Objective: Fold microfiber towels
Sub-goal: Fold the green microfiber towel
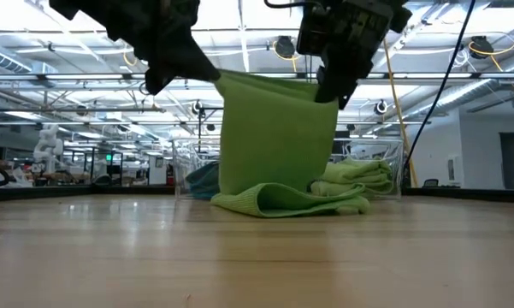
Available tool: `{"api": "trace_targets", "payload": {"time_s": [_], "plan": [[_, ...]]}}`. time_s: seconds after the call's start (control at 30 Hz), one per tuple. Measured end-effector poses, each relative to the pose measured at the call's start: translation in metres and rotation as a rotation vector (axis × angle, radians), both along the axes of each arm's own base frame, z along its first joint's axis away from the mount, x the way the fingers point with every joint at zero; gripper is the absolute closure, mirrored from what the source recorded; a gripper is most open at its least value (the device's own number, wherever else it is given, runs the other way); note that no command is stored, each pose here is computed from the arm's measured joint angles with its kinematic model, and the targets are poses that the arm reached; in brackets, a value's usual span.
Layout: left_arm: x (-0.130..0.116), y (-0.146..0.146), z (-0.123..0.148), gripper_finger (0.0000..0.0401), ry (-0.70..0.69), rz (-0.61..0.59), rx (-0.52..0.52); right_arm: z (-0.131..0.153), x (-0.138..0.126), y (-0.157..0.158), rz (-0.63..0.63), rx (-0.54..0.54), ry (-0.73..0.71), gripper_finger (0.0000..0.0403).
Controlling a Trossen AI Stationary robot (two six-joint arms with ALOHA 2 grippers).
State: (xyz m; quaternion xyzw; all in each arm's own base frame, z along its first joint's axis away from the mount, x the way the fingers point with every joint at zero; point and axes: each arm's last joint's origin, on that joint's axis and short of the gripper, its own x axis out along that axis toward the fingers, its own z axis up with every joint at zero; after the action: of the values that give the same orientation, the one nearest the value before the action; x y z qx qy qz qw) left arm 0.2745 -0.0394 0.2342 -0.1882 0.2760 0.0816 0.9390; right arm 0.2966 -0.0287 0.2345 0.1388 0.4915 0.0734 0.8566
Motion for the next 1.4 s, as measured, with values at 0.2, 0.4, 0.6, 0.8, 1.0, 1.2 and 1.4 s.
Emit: {"api": "trace_targets", "payload": {"time_s": [0.2, 0.4, 0.6, 0.8, 1.0, 1.2, 1.4], "plan": [[-0.001, -0.005, -0.001, 0.0399, 0.006, -0.012, -0.036, -0.008, 0.000, 0.003, -0.038, -0.006, -0.009, 0.0403], [0.001, -0.012, -0.006, 0.0399, 0.026, -0.012, -0.074, -0.008, 0.000, 0.004, -0.010, 0.012, -0.009, 0.0403], [0.000, -0.009, 0.005, 0.0399, -0.061, 0.063, -0.015, -0.006, 0.001, -0.003, -0.056, -0.032, -0.032, 0.0403], [-0.011, 0.008, 0.018, 0.0399, -0.084, 0.198, 0.081, 0.015, 0.000, -0.027, -0.124, -0.153, -0.139, 0.0402], [-0.024, 0.022, 0.045, 0.0399, -0.215, 0.241, 0.084, 0.047, -0.007, -0.040, -0.141, -0.163, -0.237, 0.0401], [-0.026, 0.007, 0.061, 0.0399, -0.342, 0.097, -0.042, 0.077, -0.028, -0.009, -0.076, -0.002, -0.305, 0.0402], [-0.023, -0.031, 0.083, 0.0399, -0.598, -0.102, -0.257, 0.117, -0.051, 0.042, 0.035, 0.266, -0.455, 0.0402]]}}
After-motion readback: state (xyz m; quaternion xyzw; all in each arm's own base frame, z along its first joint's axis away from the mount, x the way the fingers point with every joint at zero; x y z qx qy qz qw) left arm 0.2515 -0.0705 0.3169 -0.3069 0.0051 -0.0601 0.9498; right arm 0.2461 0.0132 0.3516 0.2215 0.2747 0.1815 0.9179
